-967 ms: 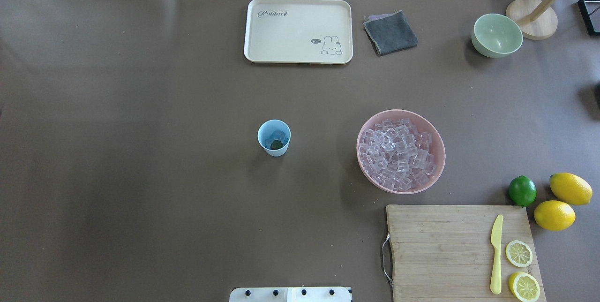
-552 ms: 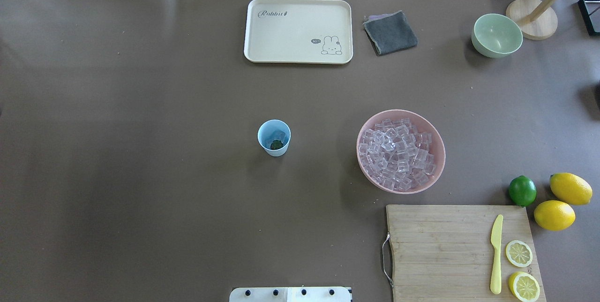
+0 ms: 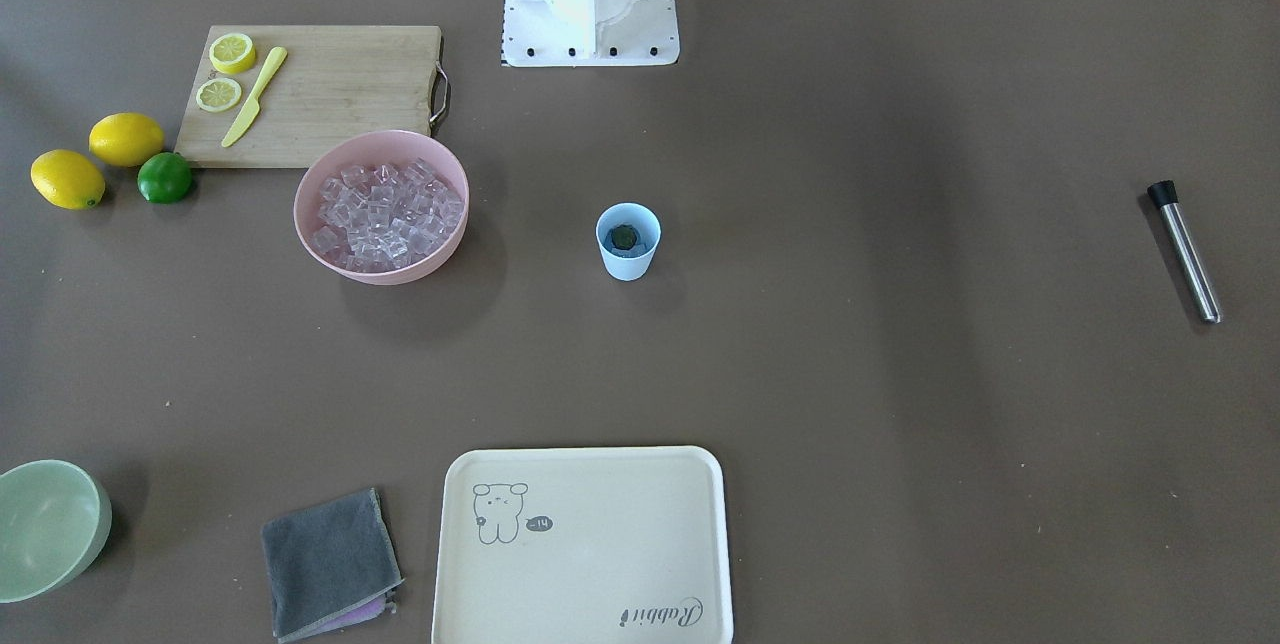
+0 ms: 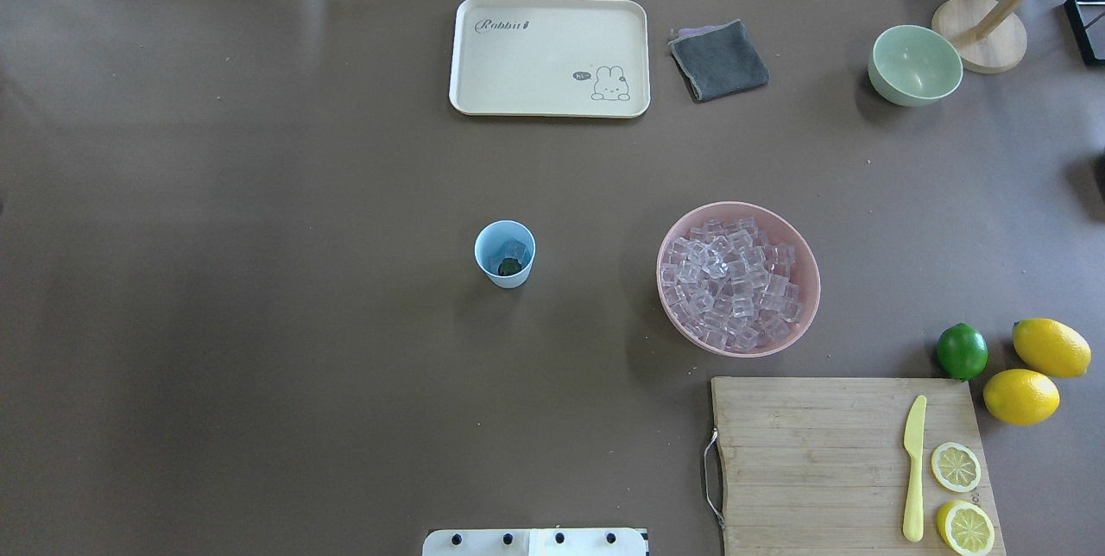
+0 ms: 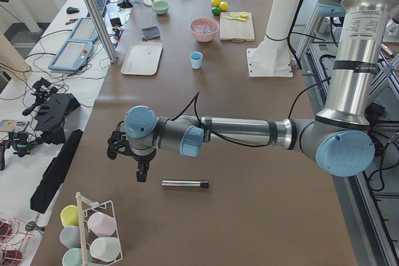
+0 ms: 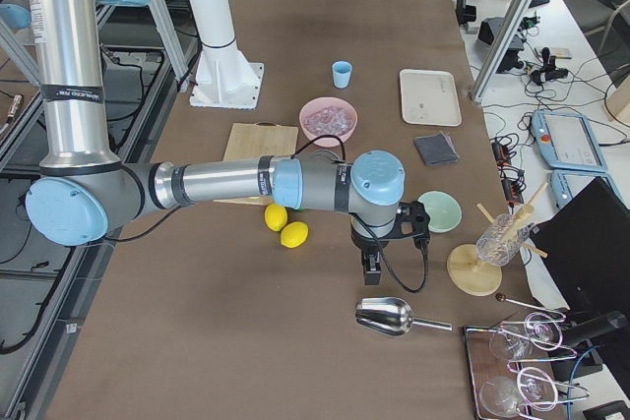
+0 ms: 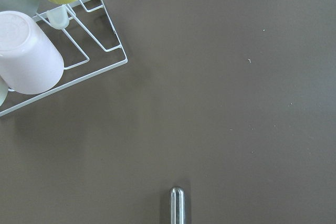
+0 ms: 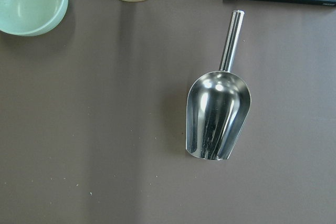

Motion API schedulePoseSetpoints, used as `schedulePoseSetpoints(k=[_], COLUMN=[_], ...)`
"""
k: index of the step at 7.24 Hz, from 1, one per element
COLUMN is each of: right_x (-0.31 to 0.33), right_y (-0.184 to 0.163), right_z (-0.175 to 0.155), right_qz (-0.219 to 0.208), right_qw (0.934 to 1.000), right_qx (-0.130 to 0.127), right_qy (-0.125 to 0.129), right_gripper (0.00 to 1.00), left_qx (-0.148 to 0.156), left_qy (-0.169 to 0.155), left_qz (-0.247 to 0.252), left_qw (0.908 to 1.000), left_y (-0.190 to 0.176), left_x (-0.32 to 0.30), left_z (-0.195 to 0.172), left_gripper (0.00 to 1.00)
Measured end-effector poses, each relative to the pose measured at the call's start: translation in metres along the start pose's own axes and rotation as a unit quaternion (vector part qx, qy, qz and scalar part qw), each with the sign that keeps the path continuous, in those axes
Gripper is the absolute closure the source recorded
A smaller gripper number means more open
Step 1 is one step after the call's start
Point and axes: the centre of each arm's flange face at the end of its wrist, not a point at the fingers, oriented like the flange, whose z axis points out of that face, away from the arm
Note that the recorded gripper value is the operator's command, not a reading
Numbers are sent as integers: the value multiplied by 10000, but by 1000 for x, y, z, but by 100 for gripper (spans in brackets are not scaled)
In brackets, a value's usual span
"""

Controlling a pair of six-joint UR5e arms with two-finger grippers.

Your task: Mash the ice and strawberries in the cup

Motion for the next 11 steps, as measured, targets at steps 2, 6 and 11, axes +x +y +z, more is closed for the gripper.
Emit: schedulePoseSetpoints(k=[2,6,11], right_x=[1,-2,-12], right_y=[-3,-18,-21], right_z=[3,16,33], right_qz=[5,34,-15], right_qw=[10000,9999,9996], right_qx=[-32,-144,-294], right_qy=[4,-14,-14], right_gripper=[0,0,0], left_qx=[-2,-12,-8], left_qy=[1,0,5], left_qz=[-5,-15,-4], left_qw=[10000,10000,10000], left_y=[0,0,0], left_x=[0,-1,0], left_z=[0,1,1], left_gripper=[1,1,1])
